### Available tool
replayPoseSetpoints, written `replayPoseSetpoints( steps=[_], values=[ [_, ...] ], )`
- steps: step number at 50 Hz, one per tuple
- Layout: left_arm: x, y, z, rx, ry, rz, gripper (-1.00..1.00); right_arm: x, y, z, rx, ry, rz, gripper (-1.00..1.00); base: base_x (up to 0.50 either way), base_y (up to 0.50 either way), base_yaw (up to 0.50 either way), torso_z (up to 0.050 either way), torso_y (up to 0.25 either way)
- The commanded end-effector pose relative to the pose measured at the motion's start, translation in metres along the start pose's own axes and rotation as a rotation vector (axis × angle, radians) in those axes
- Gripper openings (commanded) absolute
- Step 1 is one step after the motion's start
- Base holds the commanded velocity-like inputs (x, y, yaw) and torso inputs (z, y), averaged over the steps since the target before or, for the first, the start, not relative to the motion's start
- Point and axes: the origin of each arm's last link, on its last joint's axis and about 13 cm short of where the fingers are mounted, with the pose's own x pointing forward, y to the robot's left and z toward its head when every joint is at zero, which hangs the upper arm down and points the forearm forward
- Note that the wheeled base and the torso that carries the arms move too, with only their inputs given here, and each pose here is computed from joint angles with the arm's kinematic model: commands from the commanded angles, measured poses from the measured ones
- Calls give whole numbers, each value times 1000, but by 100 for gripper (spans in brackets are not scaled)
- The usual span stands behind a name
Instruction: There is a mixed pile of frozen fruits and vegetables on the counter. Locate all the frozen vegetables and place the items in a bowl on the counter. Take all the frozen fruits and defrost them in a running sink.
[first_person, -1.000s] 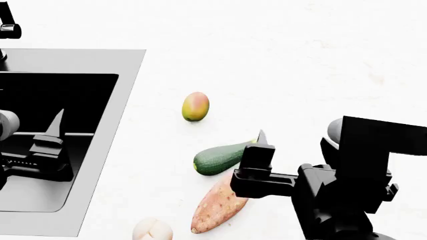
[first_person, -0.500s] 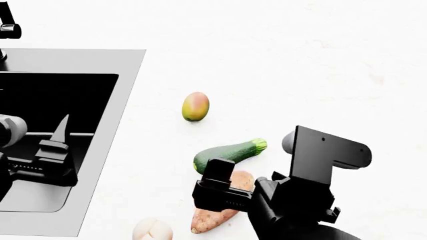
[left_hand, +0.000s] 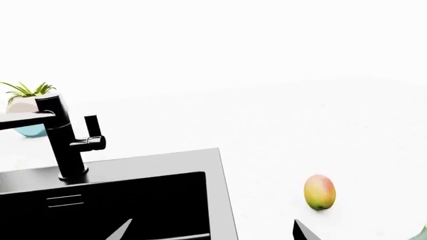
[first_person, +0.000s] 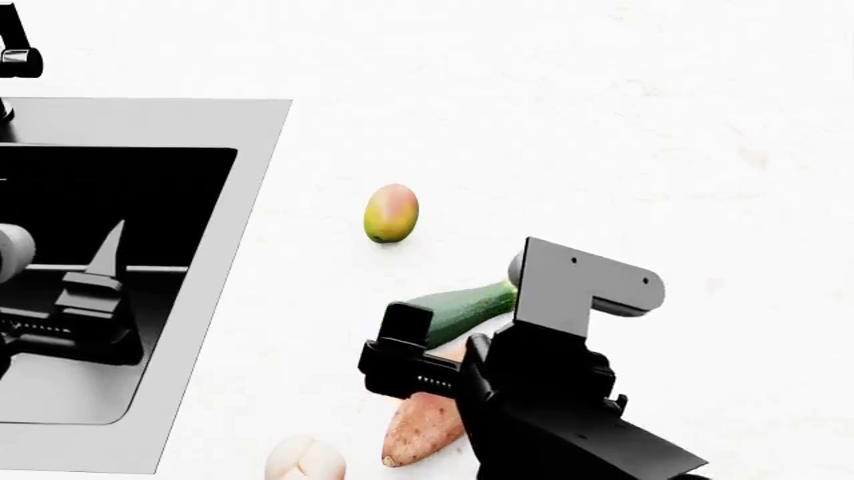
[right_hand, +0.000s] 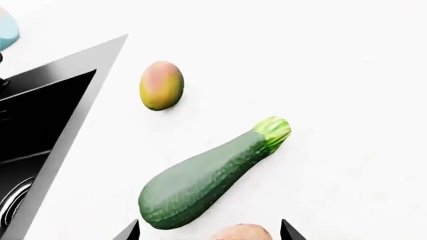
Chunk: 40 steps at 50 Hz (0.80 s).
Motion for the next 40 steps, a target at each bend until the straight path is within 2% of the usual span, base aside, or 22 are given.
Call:
replayPoseSetpoints(
  steps=[1,8,10,23,24,29,30,40],
  values=[
    [0,1,1,-2,-5,2,100,5,4,-13,30,30,5,100,0,0,0,0,0],
    [0,2,0,0,-3,2,100,-4,5,-20,14,8,-39,100,0,0,0,0,0],
    [0,2,0,0,-3,2,100,-4,6,-22,39,21,-34,100,0,0,0,0,0],
    [0,2,0,3,-4,3,100,-7,10,-28,27,34,-64,100,0,0,0,0,0],
    [-1,2,0,3,-4,2,100,-7,10,-28,46,39,-50,100,0,0,0,0,0],
    [0,1,0,4,-5,1,100,-9,11,-28,10,8,-86,100,0,0,0,0,0],
    [0,1,0,4,-5,1,100,-10,11,-28,6,7,-89,-100,0,0,0,0,0],
    [1,-1,-1,7,0,-5,100,-15,10,-19,-15,-85,-175,-100,0,0,0,0,0]
  ],
)
